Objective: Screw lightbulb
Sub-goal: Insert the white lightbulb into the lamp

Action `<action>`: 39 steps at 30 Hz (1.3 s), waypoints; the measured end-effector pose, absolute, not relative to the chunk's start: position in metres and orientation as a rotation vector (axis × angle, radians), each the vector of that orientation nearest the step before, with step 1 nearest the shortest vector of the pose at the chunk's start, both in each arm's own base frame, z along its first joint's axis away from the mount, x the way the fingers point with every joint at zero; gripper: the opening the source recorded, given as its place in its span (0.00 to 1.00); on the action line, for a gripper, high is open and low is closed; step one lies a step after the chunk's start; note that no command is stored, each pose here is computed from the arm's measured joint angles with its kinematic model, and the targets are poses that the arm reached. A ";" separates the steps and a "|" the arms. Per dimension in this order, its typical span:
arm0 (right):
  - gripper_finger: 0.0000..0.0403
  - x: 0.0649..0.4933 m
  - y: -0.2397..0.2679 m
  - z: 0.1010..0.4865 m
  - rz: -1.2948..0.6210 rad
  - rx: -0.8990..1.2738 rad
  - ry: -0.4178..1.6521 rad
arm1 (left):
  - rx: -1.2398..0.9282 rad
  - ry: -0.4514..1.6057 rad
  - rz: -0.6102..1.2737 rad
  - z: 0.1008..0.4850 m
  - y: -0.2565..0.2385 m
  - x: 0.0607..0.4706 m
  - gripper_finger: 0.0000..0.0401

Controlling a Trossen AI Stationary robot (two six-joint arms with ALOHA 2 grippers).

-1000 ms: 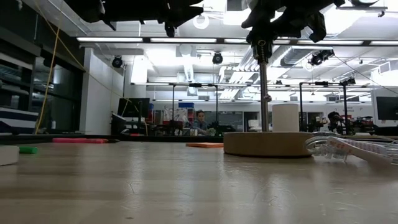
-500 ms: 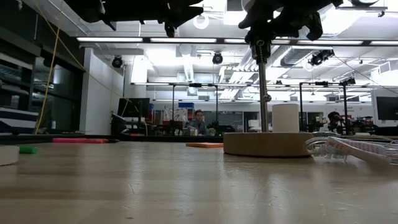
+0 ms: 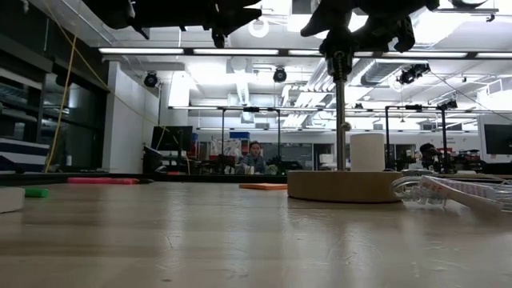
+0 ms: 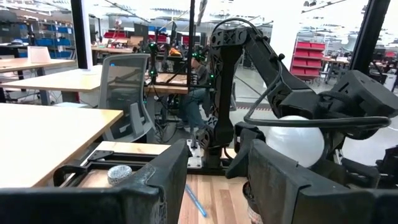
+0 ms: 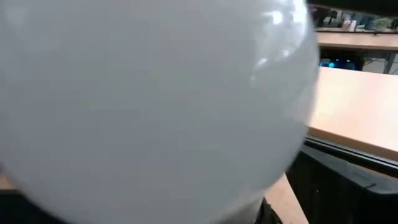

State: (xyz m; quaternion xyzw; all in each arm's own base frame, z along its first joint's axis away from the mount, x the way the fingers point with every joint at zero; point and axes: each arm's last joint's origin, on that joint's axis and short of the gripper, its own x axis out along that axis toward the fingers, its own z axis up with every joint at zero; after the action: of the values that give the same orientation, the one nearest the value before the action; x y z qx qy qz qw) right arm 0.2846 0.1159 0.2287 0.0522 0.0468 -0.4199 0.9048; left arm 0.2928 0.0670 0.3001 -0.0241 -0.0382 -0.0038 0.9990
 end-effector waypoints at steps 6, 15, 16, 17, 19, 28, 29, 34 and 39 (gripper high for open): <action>0.80 0.284 0.116 0.229 -0.870 0.087 0.104 | -0.048 -0.072 0.000 0.300 0.069 0.292 0.38; 0.80 0.284 0.117 0.229 -0.863 0.083 0.108 | -0.047 -0.070 0.014 0.300 0.073 0.290 0.38; 0.80 0.284 0.117 0.229 -0.860 0.082 0.109 | -0.041 -0.072 0.017 0.301 0.074 0.290 0.38; 0.80 0.284 0.118 0.229 -0.858 0.083 0.108 | -0.034 -0.074 0.019 0.302 0.074 0.289 0.38; 0.80 0.282 0.119 0.232 -0.850 0.089 0.103 | -0.028 -0.079 0.028 0.305 0.076 0.286 0.38; 0.80 0.271 0.118 0.253 -0.864 0.015 0.096 | -0.021 -0.106 0.053 0.313 0.081 0.277 0.38; 0.80 0.270 0.118 0.255 -0.863 0.013 0.095 | -0.020 -0.106 0.053 0.314 0.081 0.277 0.38; 0.80 0.269 0.117 0.258 -0.838 0.026 0.097 | -0.022 -0.102 0.052 0.313 0.081 0.277 0.38; 0.80 0.273 0.114 0.257 -0.781 0.080 0.110 | -0.036 -0.082 0.052 0.311 0.081 0.277 0.38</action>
State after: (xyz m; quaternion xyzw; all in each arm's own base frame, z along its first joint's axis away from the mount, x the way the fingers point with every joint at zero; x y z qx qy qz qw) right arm 0.2727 0.1139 0.2571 0.0390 0.0537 -0.3804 0.9225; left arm 0.2771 0.0808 0.3114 -0.0178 -0.0409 0.0261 0.9987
